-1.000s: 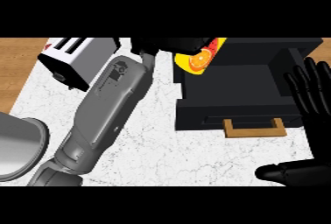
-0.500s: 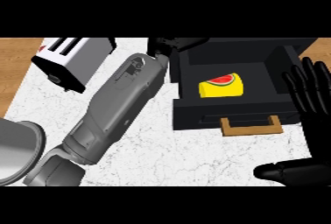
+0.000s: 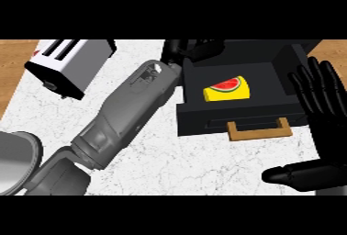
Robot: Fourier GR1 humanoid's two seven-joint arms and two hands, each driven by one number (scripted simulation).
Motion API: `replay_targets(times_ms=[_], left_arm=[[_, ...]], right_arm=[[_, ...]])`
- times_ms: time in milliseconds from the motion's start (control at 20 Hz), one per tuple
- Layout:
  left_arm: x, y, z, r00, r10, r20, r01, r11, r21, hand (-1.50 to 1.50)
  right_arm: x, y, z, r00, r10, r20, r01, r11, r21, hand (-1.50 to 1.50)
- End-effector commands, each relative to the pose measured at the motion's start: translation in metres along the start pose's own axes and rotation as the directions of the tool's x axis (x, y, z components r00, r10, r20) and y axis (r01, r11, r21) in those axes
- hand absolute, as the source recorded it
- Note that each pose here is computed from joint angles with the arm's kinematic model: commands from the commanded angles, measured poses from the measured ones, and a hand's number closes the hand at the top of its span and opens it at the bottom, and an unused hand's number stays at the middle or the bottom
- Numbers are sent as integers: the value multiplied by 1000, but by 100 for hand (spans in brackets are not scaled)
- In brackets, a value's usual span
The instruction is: Pick up the cup, place it into the drawer and close the drawer
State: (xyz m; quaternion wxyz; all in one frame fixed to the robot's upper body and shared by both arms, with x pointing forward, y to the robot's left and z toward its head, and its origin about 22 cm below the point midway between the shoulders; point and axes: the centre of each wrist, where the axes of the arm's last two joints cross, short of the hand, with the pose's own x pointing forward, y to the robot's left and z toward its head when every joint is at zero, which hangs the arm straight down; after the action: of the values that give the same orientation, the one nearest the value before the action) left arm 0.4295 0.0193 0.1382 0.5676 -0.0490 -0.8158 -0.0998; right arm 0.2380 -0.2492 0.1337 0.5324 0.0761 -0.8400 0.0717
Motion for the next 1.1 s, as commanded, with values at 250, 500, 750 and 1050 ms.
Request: replay_targets(times_ms=[250, 500, 750, 1050], left_arm=[[-6, -10, 3, 984, -174, -34, 173, 985, -20, 150], [0, -14, 1, 983, -178, -42, 177, 984, -20, -150], [-11, -12, 10, 999, -35, -12, 35, 999, -24, -150], [14, -24, 6, 988, 129, 82, -125, 991, -46, -150]], right_arm=[[-2, 4, -4, 1000, -23, 8, 23, 999, 24, -150], [6, 15, -9, 999, -26, 32, 25, 998, 53, -150], [3, 6, 2, 998, -59, 38, 58, 998, 29, -150], [-3, 6, -9, 992, -127, 8, 127, 991, 38, -150]])
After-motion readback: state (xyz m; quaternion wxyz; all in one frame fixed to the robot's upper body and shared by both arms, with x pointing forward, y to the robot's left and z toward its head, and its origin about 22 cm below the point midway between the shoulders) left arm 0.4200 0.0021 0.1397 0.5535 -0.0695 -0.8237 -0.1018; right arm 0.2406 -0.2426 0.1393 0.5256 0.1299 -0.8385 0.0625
